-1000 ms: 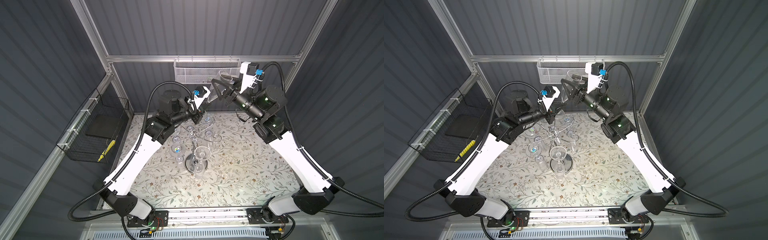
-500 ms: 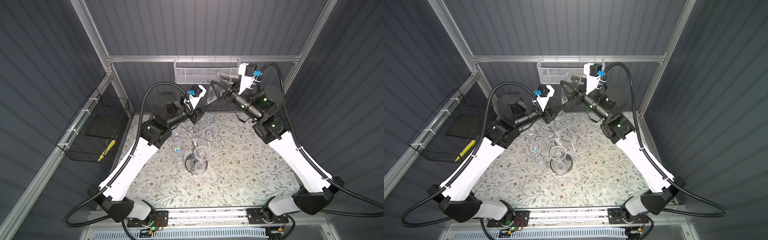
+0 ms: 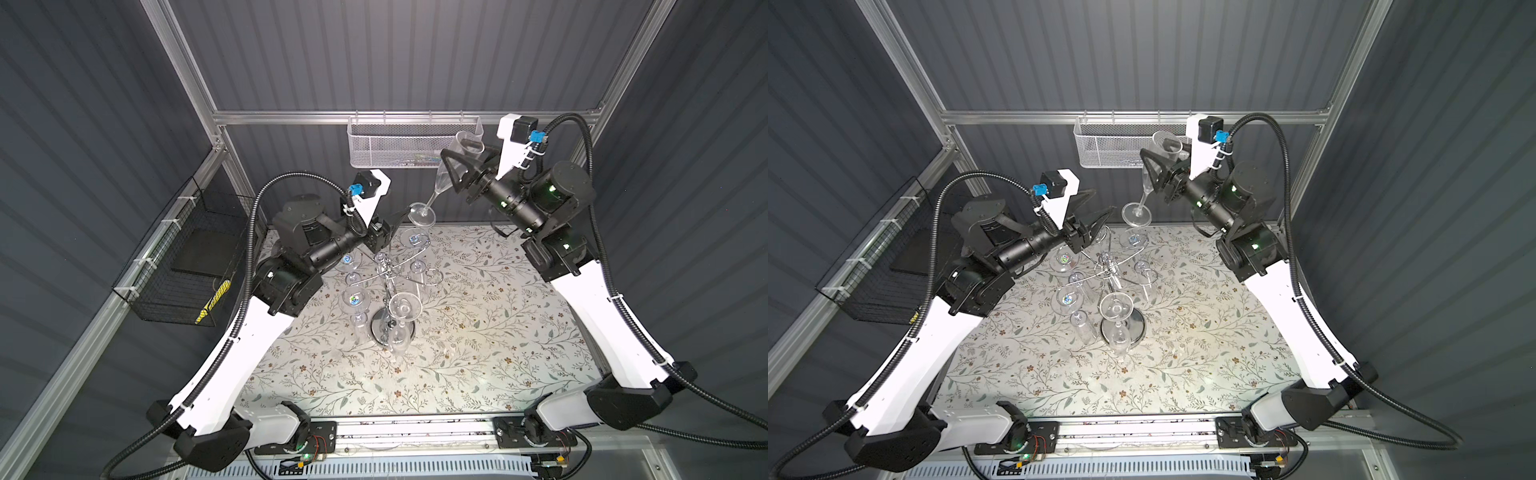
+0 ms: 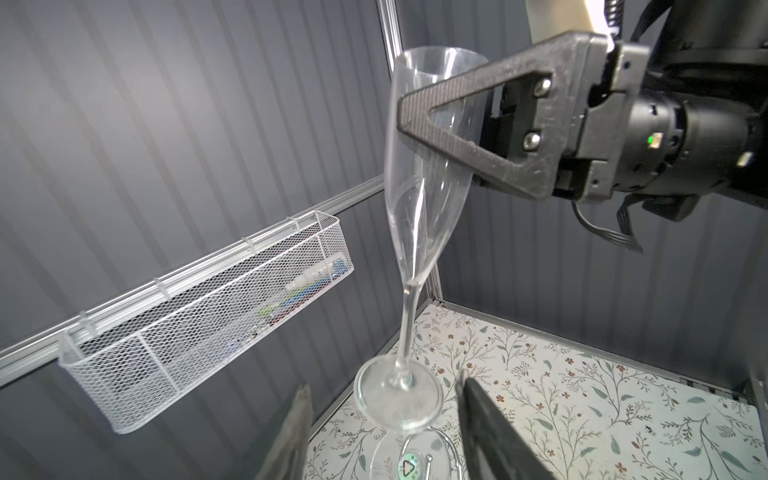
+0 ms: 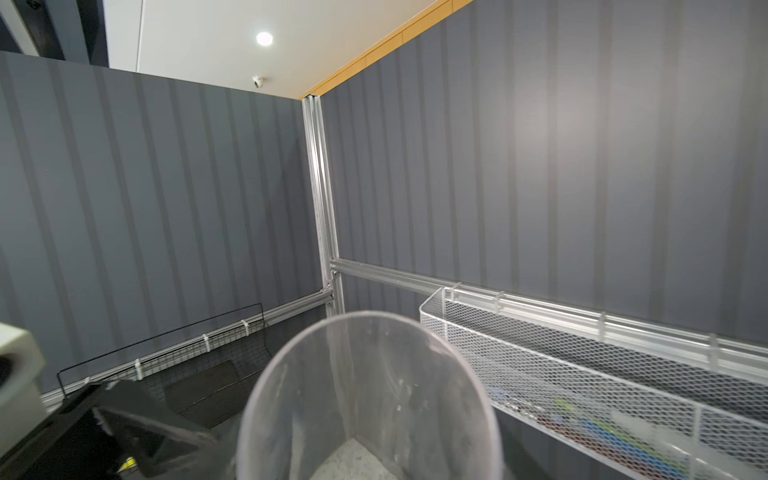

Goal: Take the wine glass off the wine glass rack
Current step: 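Carry the flute away with the right gripper while the left gripper draws back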

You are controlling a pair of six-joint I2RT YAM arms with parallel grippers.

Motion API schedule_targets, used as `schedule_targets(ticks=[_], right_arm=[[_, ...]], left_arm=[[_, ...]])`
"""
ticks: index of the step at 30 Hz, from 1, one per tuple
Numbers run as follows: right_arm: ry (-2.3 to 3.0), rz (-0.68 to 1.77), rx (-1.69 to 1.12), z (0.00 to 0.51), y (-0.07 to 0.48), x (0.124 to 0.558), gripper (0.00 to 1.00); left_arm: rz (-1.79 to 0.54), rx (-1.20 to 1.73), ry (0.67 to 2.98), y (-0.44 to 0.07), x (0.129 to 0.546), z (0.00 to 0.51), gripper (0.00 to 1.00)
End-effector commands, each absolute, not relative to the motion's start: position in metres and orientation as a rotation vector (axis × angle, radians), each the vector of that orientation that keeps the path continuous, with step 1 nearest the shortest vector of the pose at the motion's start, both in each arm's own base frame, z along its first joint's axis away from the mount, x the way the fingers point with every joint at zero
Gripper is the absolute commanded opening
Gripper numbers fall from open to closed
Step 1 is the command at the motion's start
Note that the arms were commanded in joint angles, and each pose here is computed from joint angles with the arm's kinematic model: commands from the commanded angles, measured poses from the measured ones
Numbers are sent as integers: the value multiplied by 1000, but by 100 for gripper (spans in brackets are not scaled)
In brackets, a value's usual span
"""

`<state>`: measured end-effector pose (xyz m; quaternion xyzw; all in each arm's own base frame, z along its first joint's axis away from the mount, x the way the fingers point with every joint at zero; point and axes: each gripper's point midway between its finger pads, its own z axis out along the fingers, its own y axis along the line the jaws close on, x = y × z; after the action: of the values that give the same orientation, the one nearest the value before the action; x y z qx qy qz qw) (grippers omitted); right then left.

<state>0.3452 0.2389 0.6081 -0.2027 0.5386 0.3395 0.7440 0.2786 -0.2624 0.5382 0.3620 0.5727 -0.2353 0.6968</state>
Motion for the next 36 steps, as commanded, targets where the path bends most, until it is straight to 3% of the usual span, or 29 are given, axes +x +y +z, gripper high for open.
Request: schedule_targets(ticks=[1, 11, 36], right_arm=[[1110, 674, -432, 632, 212, 336, 44], [1238, 468, -374, 584, 155, 378, 45], [1481, 317, -209, 339, 118, 469, 47]], left_arm=[[-491, 737, 1289, -246, 274, 543, 58], [-461, 654, 1328, -221, 264, 539, 58], [-444, 490, 1540, -191, 266, 463, 56]])
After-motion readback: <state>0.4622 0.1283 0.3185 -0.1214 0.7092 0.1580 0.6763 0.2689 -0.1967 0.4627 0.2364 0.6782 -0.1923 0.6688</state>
